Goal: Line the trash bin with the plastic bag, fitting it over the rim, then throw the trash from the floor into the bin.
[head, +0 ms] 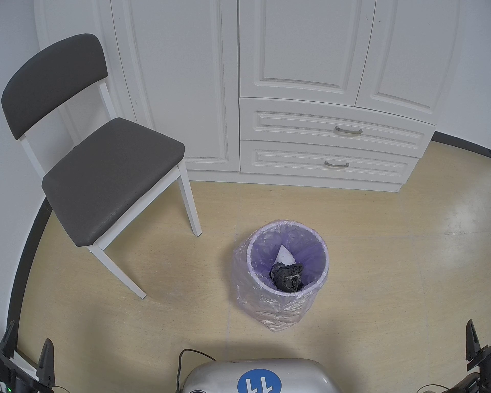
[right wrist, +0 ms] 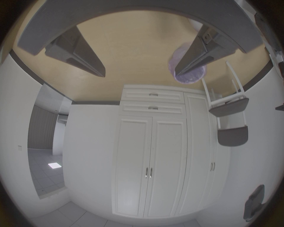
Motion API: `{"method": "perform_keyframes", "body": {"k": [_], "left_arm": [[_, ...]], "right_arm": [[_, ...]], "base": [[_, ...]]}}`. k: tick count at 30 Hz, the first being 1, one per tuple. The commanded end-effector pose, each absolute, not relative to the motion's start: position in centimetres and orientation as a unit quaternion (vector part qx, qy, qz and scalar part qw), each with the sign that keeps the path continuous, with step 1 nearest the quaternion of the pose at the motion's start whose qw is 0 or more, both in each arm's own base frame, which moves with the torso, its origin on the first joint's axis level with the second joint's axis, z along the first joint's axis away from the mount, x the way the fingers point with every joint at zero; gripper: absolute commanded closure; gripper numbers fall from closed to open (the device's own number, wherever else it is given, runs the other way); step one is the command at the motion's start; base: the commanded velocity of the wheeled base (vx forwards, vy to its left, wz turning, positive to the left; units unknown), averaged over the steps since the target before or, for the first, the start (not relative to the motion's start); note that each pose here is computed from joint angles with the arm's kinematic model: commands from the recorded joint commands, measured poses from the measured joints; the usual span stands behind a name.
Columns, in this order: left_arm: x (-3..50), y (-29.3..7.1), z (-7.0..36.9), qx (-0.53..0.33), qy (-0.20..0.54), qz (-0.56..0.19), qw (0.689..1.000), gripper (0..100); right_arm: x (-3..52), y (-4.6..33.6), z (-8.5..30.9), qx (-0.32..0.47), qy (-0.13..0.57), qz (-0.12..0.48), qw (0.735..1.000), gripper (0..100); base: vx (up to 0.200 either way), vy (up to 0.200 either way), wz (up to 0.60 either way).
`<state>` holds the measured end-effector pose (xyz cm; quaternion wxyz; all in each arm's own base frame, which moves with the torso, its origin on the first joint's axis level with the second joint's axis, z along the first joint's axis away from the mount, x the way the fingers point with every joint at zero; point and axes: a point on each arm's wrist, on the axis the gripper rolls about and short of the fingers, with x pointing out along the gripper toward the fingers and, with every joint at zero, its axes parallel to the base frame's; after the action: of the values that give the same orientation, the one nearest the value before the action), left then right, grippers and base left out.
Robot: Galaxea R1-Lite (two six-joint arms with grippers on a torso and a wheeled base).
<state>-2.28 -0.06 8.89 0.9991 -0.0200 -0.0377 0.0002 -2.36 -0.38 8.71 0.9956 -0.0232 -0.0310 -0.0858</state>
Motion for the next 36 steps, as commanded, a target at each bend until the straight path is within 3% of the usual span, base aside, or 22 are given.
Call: {"method": "perform_keyframes", "body": {"k": [1, 13, 16, 22, 26, 36], "left_arm": [[-2.31, -0.06, 8.27, -0.015, -0.035, -0.002, 0.999, 0], [-2.31, 0.09, 8.2, -0.011, -0.031, 0.03, 0.999, 0], [-2.33, 0.26, 8.2, 0.017, -0.029, 0.07, 0.997, 0], [-2.33, 0.24, 8.2, 0.024, -0.029, 0.066, 0.997, 0], [-2.36, 0.42, 8.3, 0.089, -0.027, 0.108, 0.99, 0], [-2.36, 0.47, 8.27, 0.068, -0.027, 0.117, 0.99, 0]], "right_arm": [[-2.31, -0.4, 7.99, -0.023, -0.018, -0.091, 0.995, 0], [-2.32, -0.44, 7.97, -0.02, -0.018, -0.099, 0.995, 0], [-2.35, -0.56, 7.97, -0.019, -0.017, -0.127, 0.992, 0], [-2.39, -0.68, 8.0, -0.003, -0.019, -0.154, 0.988, 0], [-2.43, -0.82, 7.97, -0.001, -0.019, -0.188, 0.982, 0], [-2.42, -0.75, 8.01, -0.009, -0.018, -0.173, 0.985, 0]], "base": [[0.0, 0.0, 0.0], [0.0, 0.0, 0.0], [0.0, 0.0, 0.0], [0.0, 0.0, 0.0], [0.0, 0.0, 0.0], [0.0, 0.0, 0.0]]}}
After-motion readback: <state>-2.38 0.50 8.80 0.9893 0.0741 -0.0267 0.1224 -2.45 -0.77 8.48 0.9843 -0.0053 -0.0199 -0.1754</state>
